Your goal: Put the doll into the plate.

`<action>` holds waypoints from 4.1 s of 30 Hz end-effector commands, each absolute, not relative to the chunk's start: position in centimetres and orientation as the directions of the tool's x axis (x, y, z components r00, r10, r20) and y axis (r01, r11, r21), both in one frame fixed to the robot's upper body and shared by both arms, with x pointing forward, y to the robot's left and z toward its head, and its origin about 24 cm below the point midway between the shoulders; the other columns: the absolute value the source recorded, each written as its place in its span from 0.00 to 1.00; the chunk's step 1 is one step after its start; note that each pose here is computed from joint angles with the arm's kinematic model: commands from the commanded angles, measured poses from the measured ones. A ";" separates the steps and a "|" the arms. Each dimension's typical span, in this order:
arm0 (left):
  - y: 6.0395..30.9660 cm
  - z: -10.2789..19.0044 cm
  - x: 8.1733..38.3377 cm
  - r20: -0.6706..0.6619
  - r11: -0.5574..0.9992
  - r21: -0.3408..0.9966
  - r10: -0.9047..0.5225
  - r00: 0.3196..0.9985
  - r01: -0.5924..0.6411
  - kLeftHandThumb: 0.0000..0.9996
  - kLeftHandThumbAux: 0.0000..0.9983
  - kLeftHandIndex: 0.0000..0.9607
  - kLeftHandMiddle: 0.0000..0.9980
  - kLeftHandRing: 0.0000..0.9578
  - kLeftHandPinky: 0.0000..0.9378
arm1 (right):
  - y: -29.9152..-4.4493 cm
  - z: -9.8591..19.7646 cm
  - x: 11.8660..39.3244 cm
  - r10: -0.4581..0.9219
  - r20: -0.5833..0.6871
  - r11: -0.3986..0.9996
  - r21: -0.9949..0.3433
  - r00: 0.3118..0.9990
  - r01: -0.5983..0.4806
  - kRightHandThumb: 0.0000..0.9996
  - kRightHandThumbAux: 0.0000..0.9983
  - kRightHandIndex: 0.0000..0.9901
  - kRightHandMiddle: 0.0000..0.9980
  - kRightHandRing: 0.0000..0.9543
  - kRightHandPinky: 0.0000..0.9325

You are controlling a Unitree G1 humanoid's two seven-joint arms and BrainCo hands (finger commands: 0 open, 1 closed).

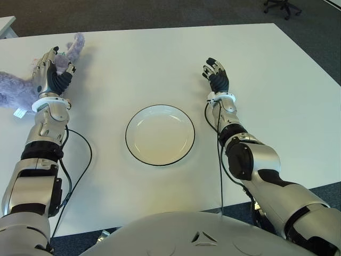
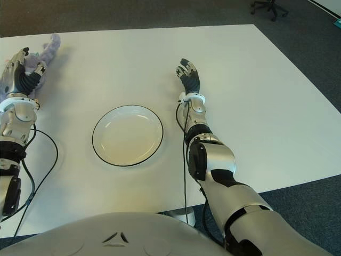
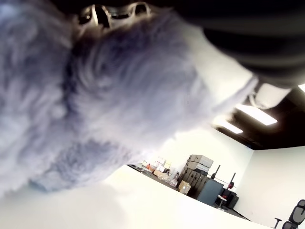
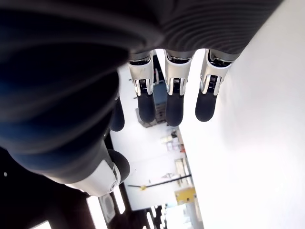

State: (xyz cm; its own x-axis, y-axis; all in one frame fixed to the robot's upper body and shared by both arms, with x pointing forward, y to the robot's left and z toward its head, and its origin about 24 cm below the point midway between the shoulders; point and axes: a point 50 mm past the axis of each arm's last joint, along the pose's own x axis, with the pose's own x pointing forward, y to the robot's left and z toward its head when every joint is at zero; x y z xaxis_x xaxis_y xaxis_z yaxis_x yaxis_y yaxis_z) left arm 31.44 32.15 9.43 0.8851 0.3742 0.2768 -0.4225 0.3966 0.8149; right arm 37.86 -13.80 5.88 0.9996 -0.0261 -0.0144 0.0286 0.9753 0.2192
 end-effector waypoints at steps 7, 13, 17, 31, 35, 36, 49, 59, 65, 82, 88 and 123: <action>32.1 8.5 31.6 0.193 0.464 0.806 0.381 0.904 -0.368 0.63 0.34 0.09 0.13 0.15 0.24 | -13.8 2.6 36.3 -0.044 -0.136 0.974 0.215 0.990 0.073 0.56 0.79 0.18 0.14 0.14 0.17; 32.1 8.4 31.7 0.191 0.478 0.788 0.411 0.891 -0.389 0.69 0.36 0.18 0.16 0.21 0.32 | -13.8 2.7 36.3 -0.045 -0.124 0.973 0.220 0.991 0.071 0.55 0.79 0.18 0.13 0.14 0.17; 32.0 8.4 31.8 0.193 0.468 0.785 0.437 0.878 -0.406 0.72 0.37 0.23 0.23 0.28 0.36 | -14.1 2.4 36.1 -0.043 -0.138 0.972 0.223 0.989 0.074 0.55 0.78 0.18 0.13 0.13 0.16; 32.0 8.5 31.8 0.256 0.364 0.816 0.470 0.845 -0.450 0.72 0.67 0.45 0.27 0.24 0.27 | -13.9 2.9 36.4 -0.040 -0.119 0.976 0.210 0.992 0.065 0.55 0.77 0.20 0.14 0.13 0.17; 32.0 8.5 31.8 0.264 0.364 0.814 0.461 0.847 -0.452 0.73 0.67 0.45 0.29 0.26 0.30 | -13.8 2.7 36.3 -0.040 -0.129 0.978 0.196 0.991 0.065 0.55 0.78 0.20 0.14 0.14 0.17; 32.0 8.5 31.7 0.265 0.365 0.814 0.459 0.848 -0.452 0.72 0.67 0.45 0.28 0.26 0.29 | -13.7 2.6 36.2 -0.039 -0.132 0.979 0.194 0.990 0.065 0.56 0.78 0.20 0.14 0.13 0.16; 32.2 8.3 31.9 0.244 0.383 0.815 0.454 0.857 -0.434 0.72 0.67 0.46 0.29 0.25 0.28 | -14.0 2.9 36.4 -0.042 -0.125 0.982 0.178 0.991 0.064 0.57 0.79 0.21 0.14 0.13 0.14; 32.1 8.3 32.0 0.267 0.374 0.811 0.449 0.853 -0.451 0.72 0.67 0.46 0.31 0.28 0.33 | -14.0 3.1 36.6 -0.025 -0.122 0.981 0.188 0.992 0.048 0.53 0.81 0.20 0.14 0.13 0.16; 32.0 8.4 32.1 0.290 0.368 0.803 0.447 0.846 -0.469 0.72 0.68 0.46 0.34 0.33 0.40 | -13.8 3.1 36.6 -0.022 -0.128 0.980 0.192 0.992 0.046 0.51 0.81 0.18 0.14 0.13 0.15; 31.7 8.6 32.2 0.302 0.373 0.794 0.445 0.843 -0.481 0.72 0.68 0.45 0.38 0.40 0.45 | -13.1 2.8 36.4 -0.030 -0.142 0.980 0.189 0.989 0.057 0.57 0.79 0.20 0.14 0.13 0.16; 31.5 8.9 32.4 0.295 0.382 0.793 0.441 0.848 -0.474 0.72 0.68 0.45 0.39 0.41 0.46 | -13.4 2.4 36.1 -0.035 -0.136 0.976 0.206 0.990 0.063 0.57 0.79 0.18 0.13 0.12 0.14; 28.1 12.0 35.0 0.383 0.407 0.783 0.281 0.880 -0.471 0.85 0.65 0.46 0.49 0.69 0.70 | -11.8 2.6 36.3 0.017 -0.153 0.979 0.204 0.988 0.015 0.58 0.85 0.17 0.13 0.12 0.15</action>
State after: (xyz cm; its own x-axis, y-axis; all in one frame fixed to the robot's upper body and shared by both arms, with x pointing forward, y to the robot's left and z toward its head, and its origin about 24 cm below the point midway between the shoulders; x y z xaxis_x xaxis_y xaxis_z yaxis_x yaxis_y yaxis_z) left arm 34.61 29.01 11.90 0.8747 0.3051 0.3766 -0.4769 0.4032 0.7810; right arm 37.79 -11.95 5.97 0.9999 0.0100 -0.0090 -0.0082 0.9821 0.1880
